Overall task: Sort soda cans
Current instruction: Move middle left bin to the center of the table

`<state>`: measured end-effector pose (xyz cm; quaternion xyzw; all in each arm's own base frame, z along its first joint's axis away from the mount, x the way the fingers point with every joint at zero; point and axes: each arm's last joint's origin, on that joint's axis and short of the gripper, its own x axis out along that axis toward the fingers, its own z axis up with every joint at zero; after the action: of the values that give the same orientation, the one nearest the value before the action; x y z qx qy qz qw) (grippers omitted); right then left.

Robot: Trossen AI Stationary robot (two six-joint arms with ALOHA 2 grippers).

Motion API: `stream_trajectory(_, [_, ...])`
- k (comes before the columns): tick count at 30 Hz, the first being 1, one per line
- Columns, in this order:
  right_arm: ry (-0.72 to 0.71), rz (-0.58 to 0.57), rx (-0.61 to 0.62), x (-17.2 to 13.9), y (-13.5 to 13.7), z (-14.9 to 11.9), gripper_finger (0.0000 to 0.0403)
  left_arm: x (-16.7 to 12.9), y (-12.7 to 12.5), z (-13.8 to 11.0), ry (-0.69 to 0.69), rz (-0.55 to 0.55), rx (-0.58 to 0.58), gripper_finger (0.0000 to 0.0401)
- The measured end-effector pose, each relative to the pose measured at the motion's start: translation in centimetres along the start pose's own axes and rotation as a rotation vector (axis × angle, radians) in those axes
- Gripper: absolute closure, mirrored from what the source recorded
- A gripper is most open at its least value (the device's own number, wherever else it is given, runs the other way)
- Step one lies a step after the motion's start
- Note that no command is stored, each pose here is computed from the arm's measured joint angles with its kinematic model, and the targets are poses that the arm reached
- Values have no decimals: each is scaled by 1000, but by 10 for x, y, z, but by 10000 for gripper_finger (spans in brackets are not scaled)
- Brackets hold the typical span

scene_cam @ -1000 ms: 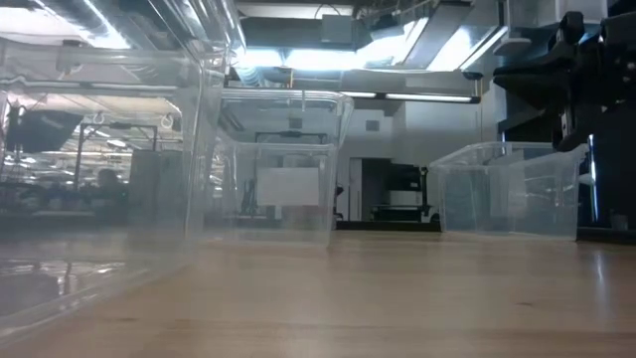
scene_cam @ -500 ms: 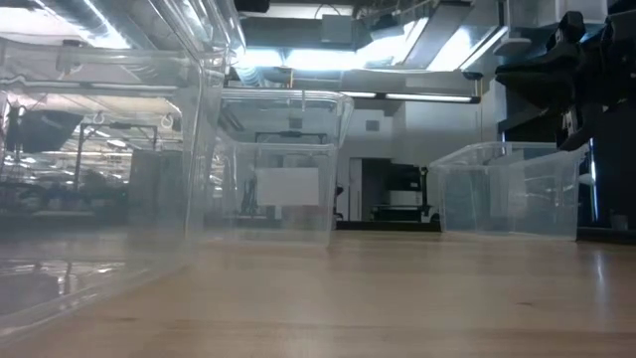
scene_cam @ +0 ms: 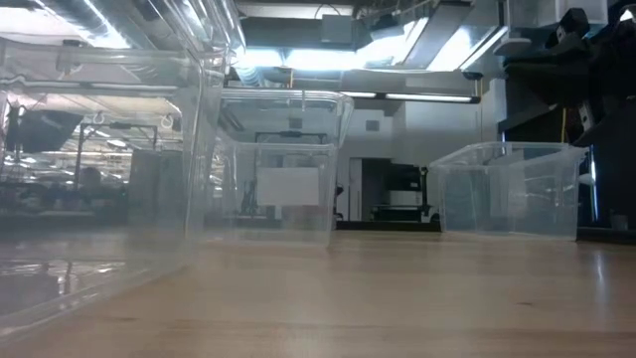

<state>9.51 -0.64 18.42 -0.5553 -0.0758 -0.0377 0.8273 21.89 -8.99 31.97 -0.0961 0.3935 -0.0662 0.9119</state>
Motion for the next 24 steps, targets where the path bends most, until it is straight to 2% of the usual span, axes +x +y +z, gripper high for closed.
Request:
stream_trajectory(3, [0, -2, 11, 0, 0, 0, 358, 0, -4, 2, -36, -7, 41, 394])
stream_trajectory(7, [-1, -1, 35, 0, 0, 0, 358, 6, 0, 19, -178, 35, 98, 392])
stream_trajectory(10, [0, 0, 52, 0, 0, 0, 358, 18, 6, 29, -222, 60, 113, 375])
stream_trajectory(16, [1, 1, 58, 0, 0, 0, 358, 47, 30, 36, -158, 141, 84, 290])
stream_trajectory(20, [3, 6, 58, 0, 0, 0, 358, 60, 47, 45, -112, 123, 47, 226])
stream_trajectory(24, [13, 28, 40, 0, 2, -1, 358, 75, 63, 50, 6, 170, 20, 183])
